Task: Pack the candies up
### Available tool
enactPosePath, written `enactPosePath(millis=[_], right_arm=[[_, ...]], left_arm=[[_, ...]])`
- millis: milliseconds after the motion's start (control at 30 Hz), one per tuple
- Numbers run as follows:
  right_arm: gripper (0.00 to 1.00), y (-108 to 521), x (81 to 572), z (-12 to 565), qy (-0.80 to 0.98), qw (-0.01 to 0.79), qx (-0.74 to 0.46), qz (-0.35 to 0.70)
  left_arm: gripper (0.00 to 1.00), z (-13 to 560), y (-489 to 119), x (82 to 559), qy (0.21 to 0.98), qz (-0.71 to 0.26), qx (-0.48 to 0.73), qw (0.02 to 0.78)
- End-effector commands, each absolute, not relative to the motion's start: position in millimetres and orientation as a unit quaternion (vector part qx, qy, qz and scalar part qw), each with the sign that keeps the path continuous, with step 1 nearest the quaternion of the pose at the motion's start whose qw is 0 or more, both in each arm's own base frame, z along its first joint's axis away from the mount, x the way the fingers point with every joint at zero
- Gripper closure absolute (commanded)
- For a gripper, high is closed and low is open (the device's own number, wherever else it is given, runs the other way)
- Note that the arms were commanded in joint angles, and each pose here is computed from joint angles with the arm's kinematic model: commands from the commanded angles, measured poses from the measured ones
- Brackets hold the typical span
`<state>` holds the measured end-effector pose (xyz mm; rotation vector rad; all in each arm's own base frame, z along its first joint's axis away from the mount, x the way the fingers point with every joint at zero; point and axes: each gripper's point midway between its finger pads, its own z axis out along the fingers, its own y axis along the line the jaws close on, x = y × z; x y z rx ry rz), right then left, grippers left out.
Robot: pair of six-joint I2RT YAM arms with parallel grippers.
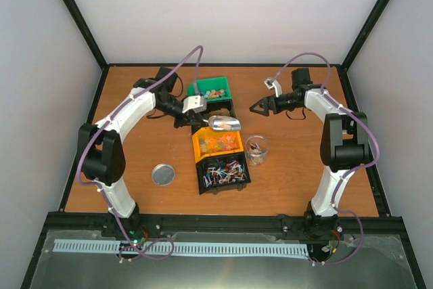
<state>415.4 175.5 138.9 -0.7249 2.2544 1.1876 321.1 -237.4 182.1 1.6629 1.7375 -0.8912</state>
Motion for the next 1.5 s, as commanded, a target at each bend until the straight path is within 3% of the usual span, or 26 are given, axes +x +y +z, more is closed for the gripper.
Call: enactPosePath(millis=[0,900,1467], right_arm=[[0.06,170.1,414.4,151.0,0.820,0.268,-0.268,0.429],[0.04,153.3,395.6,138.0,0.819,0.271,-0.248,0.442],[0.06,147.7,399.5,133.5,0.818,0.272,-0.245,0.443]], left_arm=[[0.99,203.6,-251.6,304.5,0.626,-0.307,0.660,0.281],[0.99,182.2,-309.7,275.9,0.635,-0.166,0.743,0.132],[0.99,200.0,-317.5,283.2,0.637,-0.127,0.750,0.127]])
